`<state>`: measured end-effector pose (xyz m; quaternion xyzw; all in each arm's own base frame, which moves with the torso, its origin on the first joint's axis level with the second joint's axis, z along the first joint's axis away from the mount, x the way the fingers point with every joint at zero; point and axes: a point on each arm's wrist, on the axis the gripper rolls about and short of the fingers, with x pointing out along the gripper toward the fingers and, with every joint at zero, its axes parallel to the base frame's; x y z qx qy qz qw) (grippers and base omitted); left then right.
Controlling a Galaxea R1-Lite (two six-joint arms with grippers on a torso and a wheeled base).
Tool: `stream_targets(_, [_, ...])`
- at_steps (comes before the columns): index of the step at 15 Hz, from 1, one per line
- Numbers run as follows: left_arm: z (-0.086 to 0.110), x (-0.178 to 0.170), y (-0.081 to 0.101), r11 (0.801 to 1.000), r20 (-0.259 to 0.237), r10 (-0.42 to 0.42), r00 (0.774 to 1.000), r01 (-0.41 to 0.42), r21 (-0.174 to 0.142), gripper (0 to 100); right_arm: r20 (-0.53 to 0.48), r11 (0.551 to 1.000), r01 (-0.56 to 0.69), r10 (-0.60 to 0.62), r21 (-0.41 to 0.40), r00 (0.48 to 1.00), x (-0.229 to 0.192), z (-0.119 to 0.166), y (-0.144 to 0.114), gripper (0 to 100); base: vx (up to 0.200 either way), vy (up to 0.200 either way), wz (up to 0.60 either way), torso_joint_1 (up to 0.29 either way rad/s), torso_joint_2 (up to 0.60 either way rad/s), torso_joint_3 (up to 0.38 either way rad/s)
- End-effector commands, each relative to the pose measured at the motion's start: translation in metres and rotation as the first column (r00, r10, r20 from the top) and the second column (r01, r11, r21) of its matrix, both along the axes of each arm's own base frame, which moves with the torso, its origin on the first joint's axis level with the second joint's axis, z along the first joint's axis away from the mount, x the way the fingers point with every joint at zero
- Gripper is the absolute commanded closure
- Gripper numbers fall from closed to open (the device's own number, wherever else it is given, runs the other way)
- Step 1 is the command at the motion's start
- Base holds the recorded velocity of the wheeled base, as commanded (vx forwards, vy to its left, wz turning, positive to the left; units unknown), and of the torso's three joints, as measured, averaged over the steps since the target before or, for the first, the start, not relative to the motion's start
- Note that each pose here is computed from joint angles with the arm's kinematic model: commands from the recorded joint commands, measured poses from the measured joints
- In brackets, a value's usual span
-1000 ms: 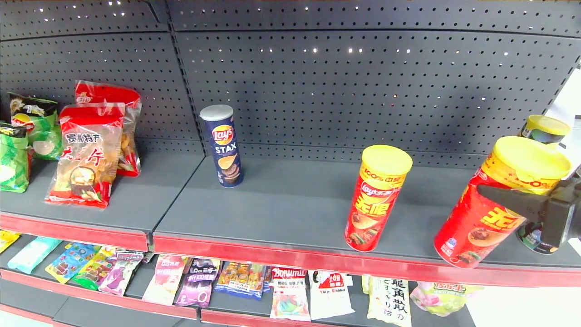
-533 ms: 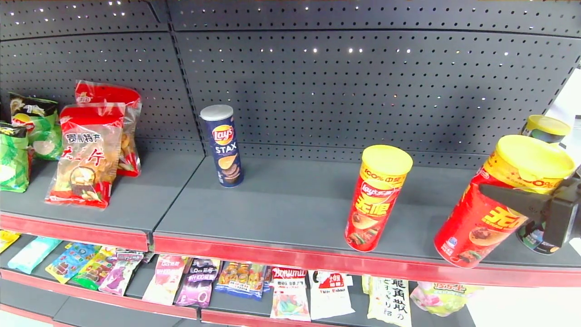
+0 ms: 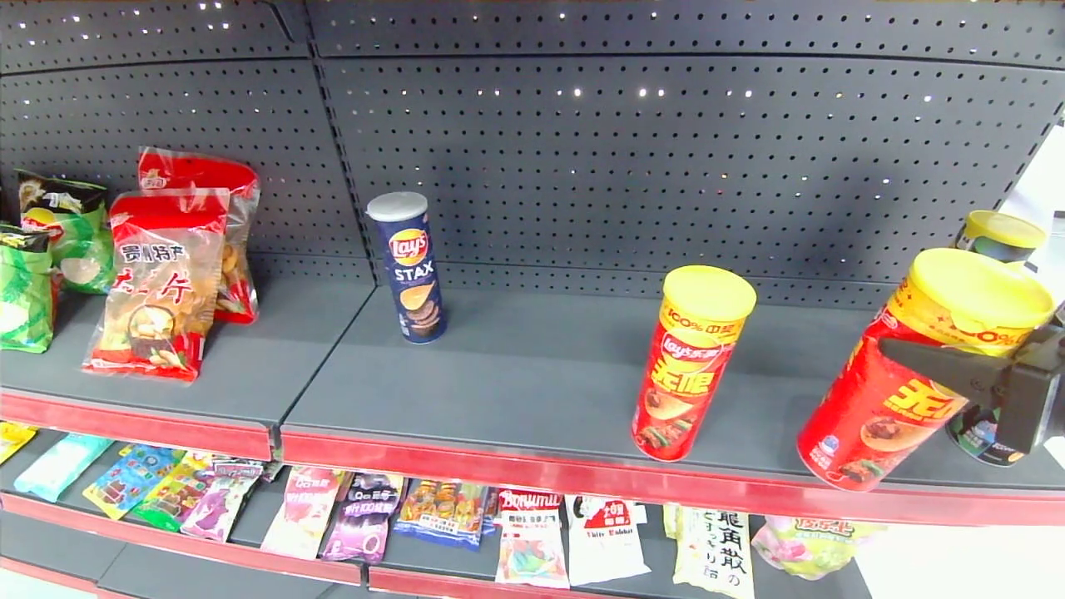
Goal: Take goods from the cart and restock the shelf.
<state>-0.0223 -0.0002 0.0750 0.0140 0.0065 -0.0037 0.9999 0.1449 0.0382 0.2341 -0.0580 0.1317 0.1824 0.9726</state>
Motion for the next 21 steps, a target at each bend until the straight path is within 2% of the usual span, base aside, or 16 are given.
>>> stream_targets(1, [0.0,0.0,0.0,1.0,0.006,0.01,1.0,-0.01,-0.002,0,-0.001,1.0,-0.001,0.001,0.0,1.0,0.001,0.0,0.0,100,0.0,0.0,0.0,0.0,0.0,0.0])
stream_targets(6, [0.0,0.0,0.0,1.0,0.006,0.007,1.0,-0.007,0.0,0,0.006,1.0,-0.004,0.004,0.001,1.0,0.014,0.0,0.003,100,0.0,0.0,0.0,0.0,0.0,0.0])
stream_targets(12, [0.0,0.0,0.0,1.0,0.006,0.01,1.0,-0.01,0.0,0,-0.001,1.0,-0.018,0.018,0.002,1.0,0.06,-0.012,0.015,100,0.0,0.0,0.0,0.0,0.0,0.0])
stream_targets(13, [0.0,0.0,0.0,1.0,0.006,0.009,1.0,-0.009,0.0,0,-0.004,0.998,-0.06,0.06,0.015,0.998,0.076,-0.011,0.016,100,0.0,0.0,0.0,0.0,0.0,0.0])
stream_targets(15, [0.0,0.0,0.0,1.0,0.006,0.007,1.0,-0.007,0.0,0,-0.005,0.998,-0.057,0.057,0.018,0.998,0.092,-0.01,0.012,100,0.0,0.0,0.0,0.0,0.0,0.0])
stream_targets(16, [0.0,0.0,0.0,1.0,0.006,0.009,1.0,-0.009,0.0,0,-0.01,1.0,-0.023,0.023,0.02,1.0,0.114,-0.009,0.004,100,0.0,0.0,0.0,0.0,0.0,0.0])
stream_targets(21, [0.0,0.0,0.0,1.0,0.006,0.007,1.0,-0.007,0.0,0,-0.012,0.999,-0.037,0.037,0.039,0.999,0.165,-0.009,-0.001,100,0.0,0.0,0.0,0.0,0.0,0.0])
